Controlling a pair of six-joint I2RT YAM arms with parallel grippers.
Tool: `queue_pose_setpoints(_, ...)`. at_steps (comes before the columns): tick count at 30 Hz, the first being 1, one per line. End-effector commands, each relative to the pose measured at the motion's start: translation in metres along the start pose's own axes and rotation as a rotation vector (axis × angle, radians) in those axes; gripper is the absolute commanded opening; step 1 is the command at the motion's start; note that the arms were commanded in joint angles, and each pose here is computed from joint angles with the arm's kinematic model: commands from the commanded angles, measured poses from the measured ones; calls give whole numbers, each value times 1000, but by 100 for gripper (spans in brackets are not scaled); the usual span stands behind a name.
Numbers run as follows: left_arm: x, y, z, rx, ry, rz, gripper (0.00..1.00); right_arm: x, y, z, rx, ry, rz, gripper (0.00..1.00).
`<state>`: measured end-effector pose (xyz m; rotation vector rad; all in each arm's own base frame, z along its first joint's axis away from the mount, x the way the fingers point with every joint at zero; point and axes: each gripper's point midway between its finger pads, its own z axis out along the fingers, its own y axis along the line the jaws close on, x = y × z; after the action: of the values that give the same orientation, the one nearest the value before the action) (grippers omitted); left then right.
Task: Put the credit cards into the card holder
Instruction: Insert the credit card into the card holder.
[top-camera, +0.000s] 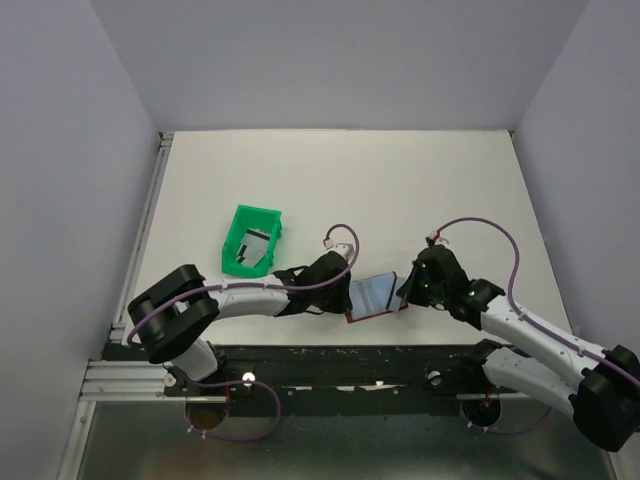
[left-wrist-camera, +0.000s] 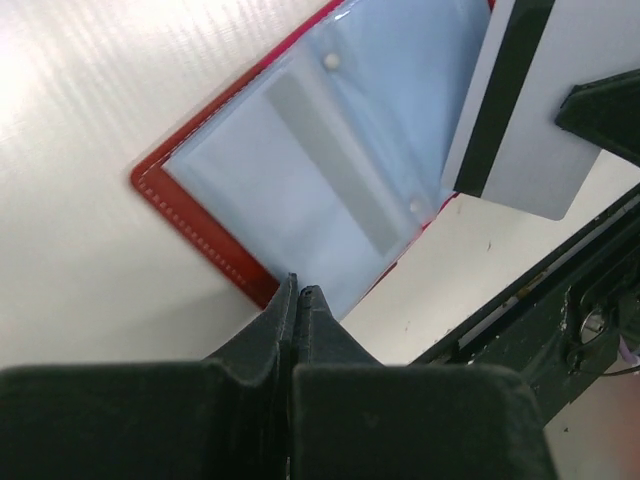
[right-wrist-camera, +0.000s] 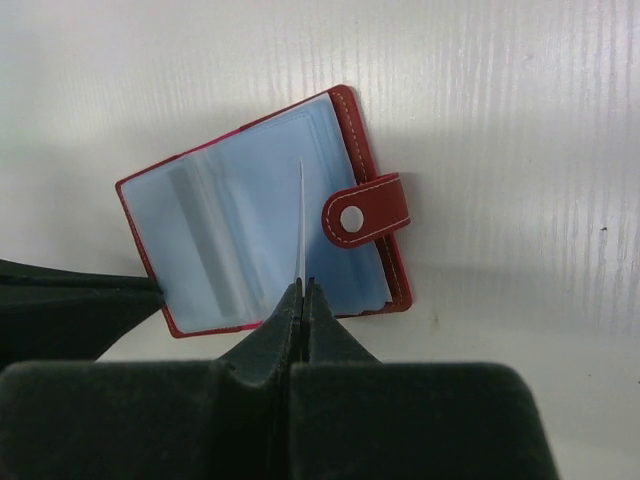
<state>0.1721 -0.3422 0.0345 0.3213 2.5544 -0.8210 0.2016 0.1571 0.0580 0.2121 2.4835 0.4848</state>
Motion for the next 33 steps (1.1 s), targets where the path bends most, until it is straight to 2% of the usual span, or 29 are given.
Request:
queue_pose_setpoints(1,-4,12,-22,-49,-61,-27,0,8,2,-7,-64,-1,4,1)
queue_pose_setpoints(6,-6,24,-32,-99,-93,-41,0,-13,18,-24,-163,-89,-176,0)
queue_pose_setpoints(9,0,29,-28,-122,-70,-56,0,-9,45,-34,-294,-10,-313,4)
queue_pose_setpoints(12,7,33,-24,-133,-49,-84,0,-6,64,-37,-347,90,-339,9)
queue_pose_setpoints(16,14,39,-25,-147,-45,-127,0,-5,69,-28,-317,188,-299,5)
queue_pose_setpoints(21,17,44,-26,-152,-51,-132,0,-5,78,-23,-398,281,-260,4)
queue_pose_setpoints(22,17,44,-25,-152,-48,-129,0,-5,76,-20,-396,292,-254,0)
queue_pose_setpoints(25,19,44,-21,-152,-36,-129,0,-5,67,-18,-387,360,-230,0)
queue_pose_setpoints(28,20,43,-16,-144,-33,-137,0,-7,50,-11,-315,376,-218,0)
queue_pose_setpoints(33,23,42,-10,-134,-20,-145,0,-1,39,-5,-288,425,-205,0)
